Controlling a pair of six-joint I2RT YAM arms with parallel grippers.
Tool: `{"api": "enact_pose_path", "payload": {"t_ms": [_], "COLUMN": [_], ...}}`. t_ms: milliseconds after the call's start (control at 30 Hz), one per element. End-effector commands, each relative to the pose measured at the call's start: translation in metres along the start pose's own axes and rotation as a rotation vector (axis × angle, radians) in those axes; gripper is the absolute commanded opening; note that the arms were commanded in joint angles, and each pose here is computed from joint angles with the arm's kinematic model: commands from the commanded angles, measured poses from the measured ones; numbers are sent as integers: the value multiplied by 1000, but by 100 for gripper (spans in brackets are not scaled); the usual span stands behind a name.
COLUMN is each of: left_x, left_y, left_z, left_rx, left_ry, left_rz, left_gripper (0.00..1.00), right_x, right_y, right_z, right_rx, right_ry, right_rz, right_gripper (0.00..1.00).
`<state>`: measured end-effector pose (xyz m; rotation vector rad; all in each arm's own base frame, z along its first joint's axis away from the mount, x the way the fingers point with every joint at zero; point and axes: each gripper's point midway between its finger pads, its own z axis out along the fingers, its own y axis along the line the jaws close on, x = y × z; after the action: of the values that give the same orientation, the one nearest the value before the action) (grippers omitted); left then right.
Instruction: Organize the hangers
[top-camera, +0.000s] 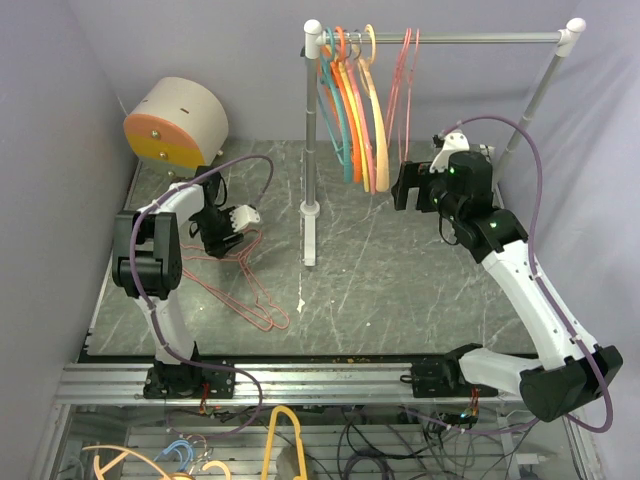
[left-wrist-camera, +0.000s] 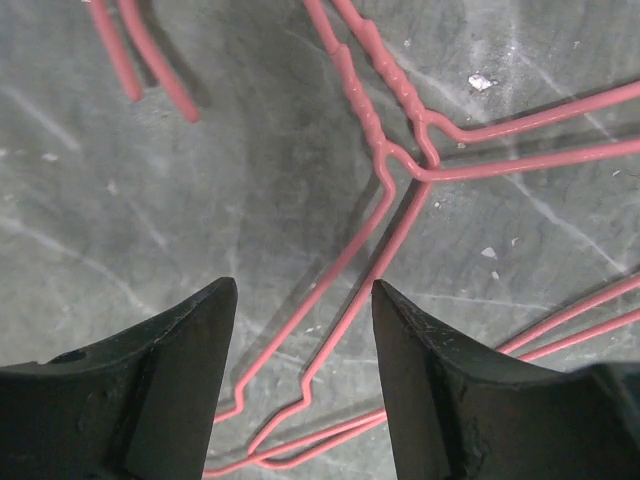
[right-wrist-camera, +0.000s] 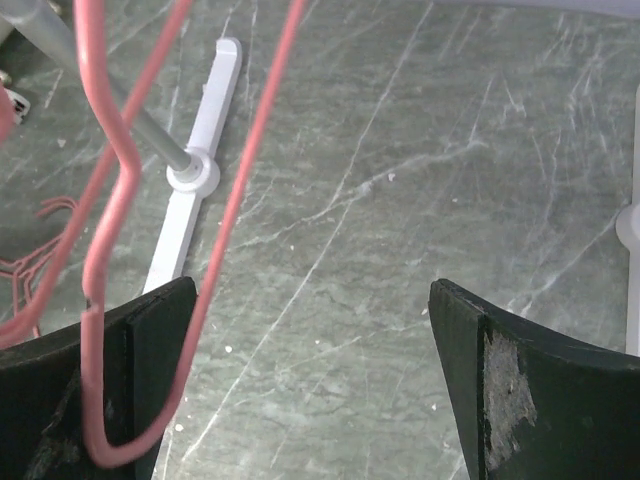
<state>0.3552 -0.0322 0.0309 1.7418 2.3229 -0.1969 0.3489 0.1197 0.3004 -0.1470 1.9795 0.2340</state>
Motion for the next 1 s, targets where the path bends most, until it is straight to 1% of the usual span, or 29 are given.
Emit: {"api": "enact_pose_path", "payload": {"t_ms": [0,67,167,233,333,400,467,500,533,567,633,733,833,967], "left_x": [-3,-2,0,1,6,10,14,15,16,18,18,12,-3,-21], "left_y": [9,9,6,2,-2,-8,-18,-24,-30,-35,-39,-44,-46,-54], "left_z": [4,8,13,16,23,27,34,36,38,40,39,28,2,-44], "left_rx": [-20,-28,-3,15,25,45,93,117,137,151,153,166,158,102], "left_ry": [-13,-11,-11,-8,4,15,26,25,27,28,25,-3,-52,-119], "left_rz": [46,52,45,39,38,38,29,23,17,14,8,10,27,88], "left_gripper": [69,71,71,70,65,53,36,26,18,14,7,7,7,7], "right_x": [5,7,7,8,8,8,11,13,18,23,38,69,113,153], "right_y": [-6,-5,-2,-2,-2,-3,-4,-3,-2,-1,10,42,66,98], "right_z": [0,4,8,9,7,5,3,2,3,4,8,9,6,-6], "right_rx": [26,23,7,8,11,14,15,12,4,-2,-59,-234,-375,-519], "right_ry": [-8,-1,4,8,2,-2,2,6,16,25,63,125,179,209], "right_rz": [13,14,17,19,23,25,29,32,38,47,80,161,225,213], "right_gripper": [100,100,100,100,100,100,100,100,100,100,99,98,98,98]}}
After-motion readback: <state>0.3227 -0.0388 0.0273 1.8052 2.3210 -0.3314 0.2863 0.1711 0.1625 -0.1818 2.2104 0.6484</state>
